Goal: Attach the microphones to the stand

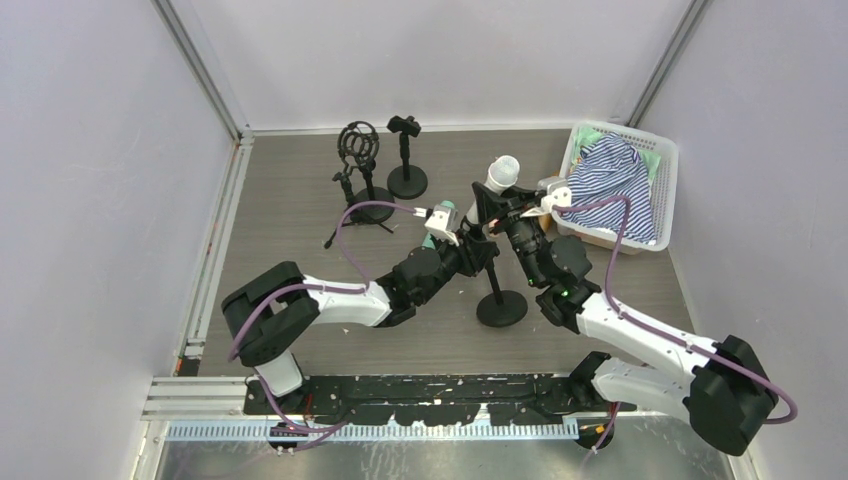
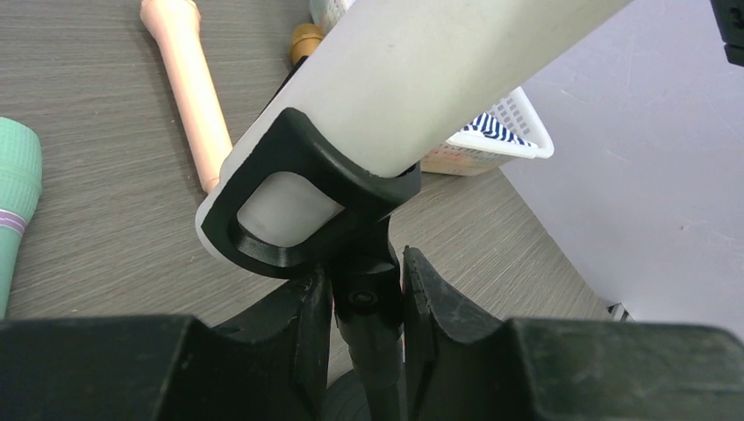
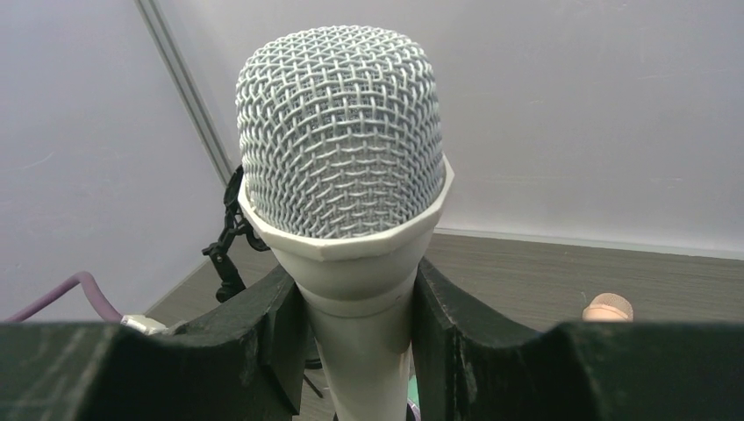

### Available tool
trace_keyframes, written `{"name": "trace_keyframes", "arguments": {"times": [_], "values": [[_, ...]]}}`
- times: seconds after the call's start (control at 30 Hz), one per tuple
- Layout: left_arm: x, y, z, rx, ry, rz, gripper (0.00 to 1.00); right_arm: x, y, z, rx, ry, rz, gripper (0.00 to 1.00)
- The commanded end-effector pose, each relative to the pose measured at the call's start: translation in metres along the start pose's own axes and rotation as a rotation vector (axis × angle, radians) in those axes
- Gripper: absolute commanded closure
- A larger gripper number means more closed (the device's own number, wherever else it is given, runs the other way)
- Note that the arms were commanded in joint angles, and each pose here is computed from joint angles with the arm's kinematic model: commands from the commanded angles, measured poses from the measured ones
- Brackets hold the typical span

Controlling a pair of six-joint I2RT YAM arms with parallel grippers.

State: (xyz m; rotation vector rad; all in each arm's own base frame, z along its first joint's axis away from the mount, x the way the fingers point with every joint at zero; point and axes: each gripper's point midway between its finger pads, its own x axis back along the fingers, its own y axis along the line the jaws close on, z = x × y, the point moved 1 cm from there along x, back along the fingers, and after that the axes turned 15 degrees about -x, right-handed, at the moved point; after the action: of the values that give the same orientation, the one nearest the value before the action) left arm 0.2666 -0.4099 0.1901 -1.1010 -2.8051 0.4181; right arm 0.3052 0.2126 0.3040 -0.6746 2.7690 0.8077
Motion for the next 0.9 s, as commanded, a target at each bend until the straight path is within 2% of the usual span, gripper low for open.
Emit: {"name": "trace_keyframes", "arguments": {"times": [0.0,0.13,0.27,0.47,0.53,0.63,0.77,0.87], "values": [[0.027,-0.095,-0.117,-0.063,-0.326,0.358,1.00,0.102,-0.057,0.166,0.078,0.729,0.140,0.99],[0.026,-0.087,-0.110,-0.132,-0.294,0.319,0.99,0.088,-0.027,0.121,0.039,0.641,0.066,0.98],[0.026,-0.077,-0.102,-0.186,-0.277,0.282,1.00,0.081,0.002,0.073,0.000,0.556,-0.010,0.73],[0.023,-0.072,-0.095,-0.192,-0.261,0.258,0.99,0.082,0.028,0.017,-0.067,0.434,-0.079,0.56],[0.022,-0.069,-0.092,-0.190,-0.256,0.244,1.00,0.085,0.036,0.001,-0.088,0.402,-0.108,0.39],[0.021,-0.066,-0.089,-0.197,-0.245,0.226,0.99,0.094,0.048,-0.024,-0.110,0.382,-0.145,0.28],[0.020,-0.062,-0.083,-0.224,-0.228,0.212,1.00,0.109,0.057,-0.053,-0.129,0.363,-0.167,0.20],[0.019,-0.059,-0.079,-0.259,-0.225,0.202,0.99,0.120,0.051,-0.071,-0.143,0.354,-0.113,0.17]]}}
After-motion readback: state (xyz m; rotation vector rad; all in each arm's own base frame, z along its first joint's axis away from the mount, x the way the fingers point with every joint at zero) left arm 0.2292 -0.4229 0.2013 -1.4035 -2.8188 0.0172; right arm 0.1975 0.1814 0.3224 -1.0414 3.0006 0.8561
